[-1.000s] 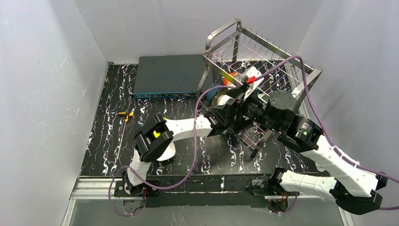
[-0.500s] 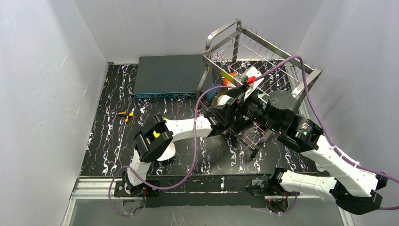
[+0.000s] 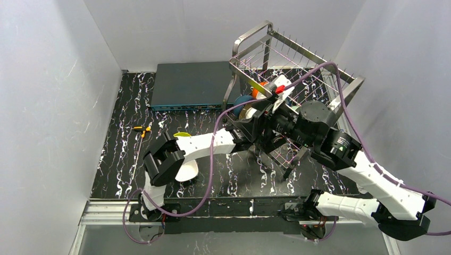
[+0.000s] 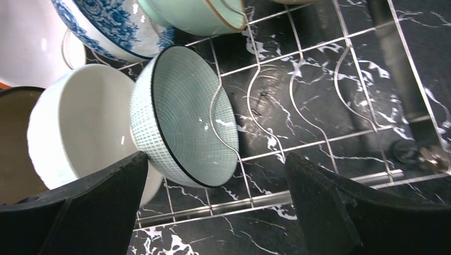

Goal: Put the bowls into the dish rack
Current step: Place the bowl in the dish rack.

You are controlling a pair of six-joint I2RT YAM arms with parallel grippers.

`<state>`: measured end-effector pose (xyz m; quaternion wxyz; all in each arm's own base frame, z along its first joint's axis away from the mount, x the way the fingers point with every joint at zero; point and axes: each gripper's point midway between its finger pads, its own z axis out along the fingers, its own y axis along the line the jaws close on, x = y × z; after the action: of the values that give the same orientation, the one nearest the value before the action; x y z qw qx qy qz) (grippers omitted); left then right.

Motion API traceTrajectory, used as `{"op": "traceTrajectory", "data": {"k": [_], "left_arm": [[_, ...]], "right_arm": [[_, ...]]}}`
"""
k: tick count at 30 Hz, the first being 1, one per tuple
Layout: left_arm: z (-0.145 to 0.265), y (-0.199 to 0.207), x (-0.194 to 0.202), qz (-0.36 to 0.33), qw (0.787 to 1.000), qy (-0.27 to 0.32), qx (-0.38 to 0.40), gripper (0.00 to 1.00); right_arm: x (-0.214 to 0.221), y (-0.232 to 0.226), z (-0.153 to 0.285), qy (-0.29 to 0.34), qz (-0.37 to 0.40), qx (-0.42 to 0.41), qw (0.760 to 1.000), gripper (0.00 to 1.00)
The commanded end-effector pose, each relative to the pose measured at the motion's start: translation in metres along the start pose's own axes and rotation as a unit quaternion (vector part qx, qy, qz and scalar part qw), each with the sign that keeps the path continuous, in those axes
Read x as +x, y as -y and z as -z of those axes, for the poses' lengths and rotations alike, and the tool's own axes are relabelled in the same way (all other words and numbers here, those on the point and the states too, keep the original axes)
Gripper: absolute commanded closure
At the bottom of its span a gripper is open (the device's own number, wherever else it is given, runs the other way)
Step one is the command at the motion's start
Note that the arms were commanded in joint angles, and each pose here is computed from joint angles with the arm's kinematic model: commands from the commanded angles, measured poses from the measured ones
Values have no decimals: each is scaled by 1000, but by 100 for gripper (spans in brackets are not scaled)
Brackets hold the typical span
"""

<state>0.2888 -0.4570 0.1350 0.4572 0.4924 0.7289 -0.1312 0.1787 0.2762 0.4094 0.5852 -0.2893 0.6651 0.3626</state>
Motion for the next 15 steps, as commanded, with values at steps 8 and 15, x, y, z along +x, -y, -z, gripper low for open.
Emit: {"op": "traceTrajectory", "data": {"k": [8,15], "left_arm": [[111,15,-79,68,982,150,97,2],[140,22,-47,132,976,136,106,2]], "right_arm": [[-49,-21,-9,63,-28,-44,997,1],[-92,-43,-14,106,-86,-87,987,1]]}}
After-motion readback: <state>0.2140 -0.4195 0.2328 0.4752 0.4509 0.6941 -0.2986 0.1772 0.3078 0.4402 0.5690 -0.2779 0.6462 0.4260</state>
